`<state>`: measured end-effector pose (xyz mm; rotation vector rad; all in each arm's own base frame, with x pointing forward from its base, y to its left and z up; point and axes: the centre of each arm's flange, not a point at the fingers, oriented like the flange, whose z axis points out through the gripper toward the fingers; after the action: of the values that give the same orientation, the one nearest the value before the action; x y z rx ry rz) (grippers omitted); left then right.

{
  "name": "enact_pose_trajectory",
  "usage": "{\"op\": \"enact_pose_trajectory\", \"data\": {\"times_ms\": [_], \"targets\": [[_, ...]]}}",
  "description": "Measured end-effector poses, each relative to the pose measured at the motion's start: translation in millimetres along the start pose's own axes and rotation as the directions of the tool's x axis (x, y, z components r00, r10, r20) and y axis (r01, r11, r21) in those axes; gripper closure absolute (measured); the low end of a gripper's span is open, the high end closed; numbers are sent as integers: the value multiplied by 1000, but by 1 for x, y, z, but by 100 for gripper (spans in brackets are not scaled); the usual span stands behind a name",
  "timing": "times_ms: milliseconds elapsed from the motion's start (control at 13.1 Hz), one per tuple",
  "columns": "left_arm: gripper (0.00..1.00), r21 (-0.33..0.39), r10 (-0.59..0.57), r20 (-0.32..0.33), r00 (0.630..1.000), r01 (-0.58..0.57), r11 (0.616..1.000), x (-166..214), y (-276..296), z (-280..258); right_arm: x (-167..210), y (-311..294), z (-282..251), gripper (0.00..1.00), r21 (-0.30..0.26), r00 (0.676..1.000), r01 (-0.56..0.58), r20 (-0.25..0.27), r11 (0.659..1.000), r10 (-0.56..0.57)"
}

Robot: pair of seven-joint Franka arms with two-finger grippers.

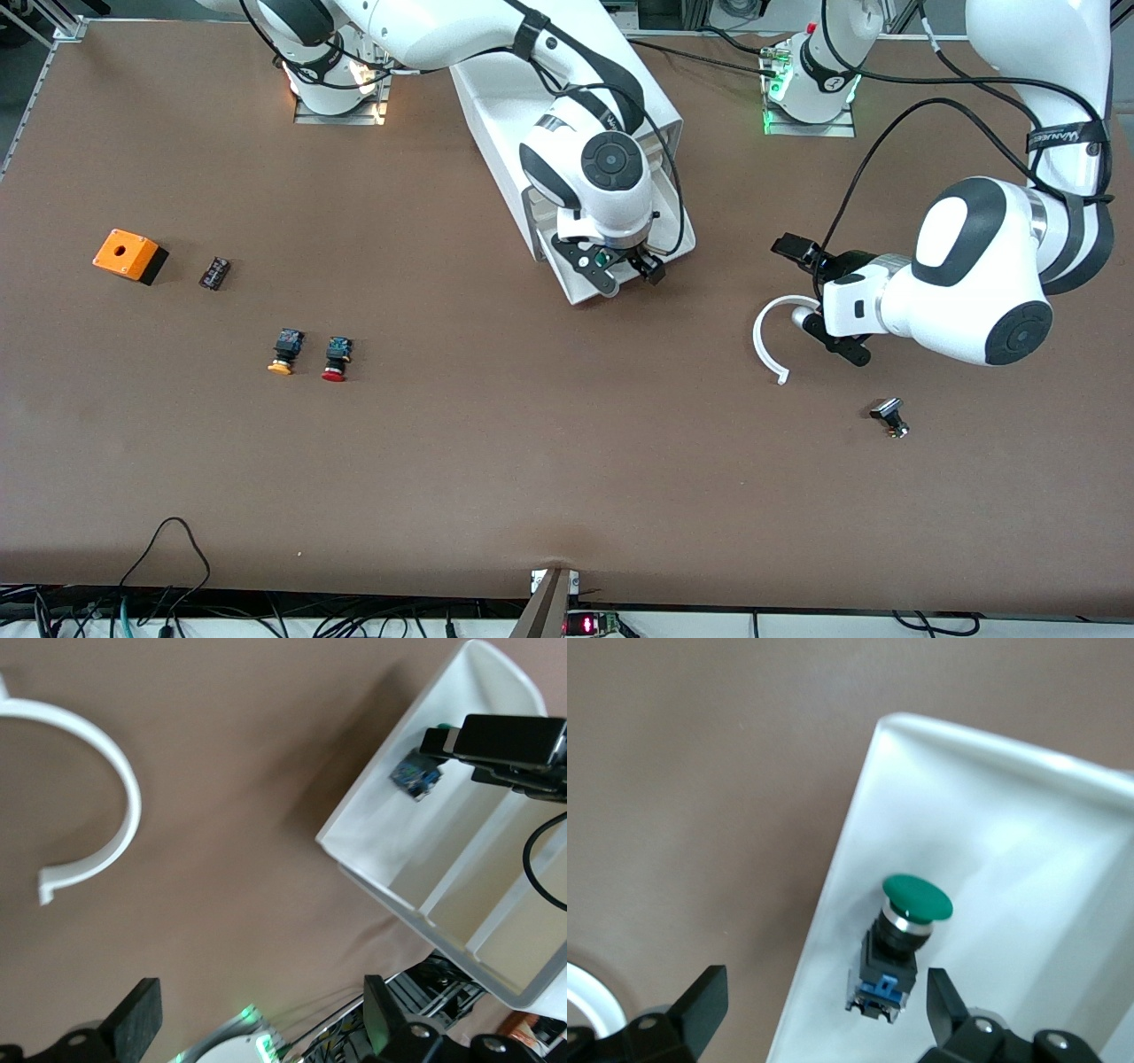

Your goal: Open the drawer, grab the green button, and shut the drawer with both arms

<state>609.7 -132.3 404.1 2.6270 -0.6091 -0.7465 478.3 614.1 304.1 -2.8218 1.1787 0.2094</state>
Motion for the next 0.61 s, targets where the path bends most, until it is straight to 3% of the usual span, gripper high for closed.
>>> {"op": "enact_pose_trajectory", "data": {"times_ms": [228, 381, 609], "targets": [[0, 209, -81, 23, 996, 74, 975, -18, 40, -40, -8, 4, 22, 1, -39, 1000, 9, -2, 999, -9], [0, 332, -99, -14, 995, 98, 938, -28, 67, -69, -12, 8, 34, 6, -69, 1000, 15, -4, 997, -16], [0, 377, -91, -95, 991, 121, 918, -34, 71, -98, -13, 12, 38, 40, -106, 1000, 22, -7, 994, -23]]}}
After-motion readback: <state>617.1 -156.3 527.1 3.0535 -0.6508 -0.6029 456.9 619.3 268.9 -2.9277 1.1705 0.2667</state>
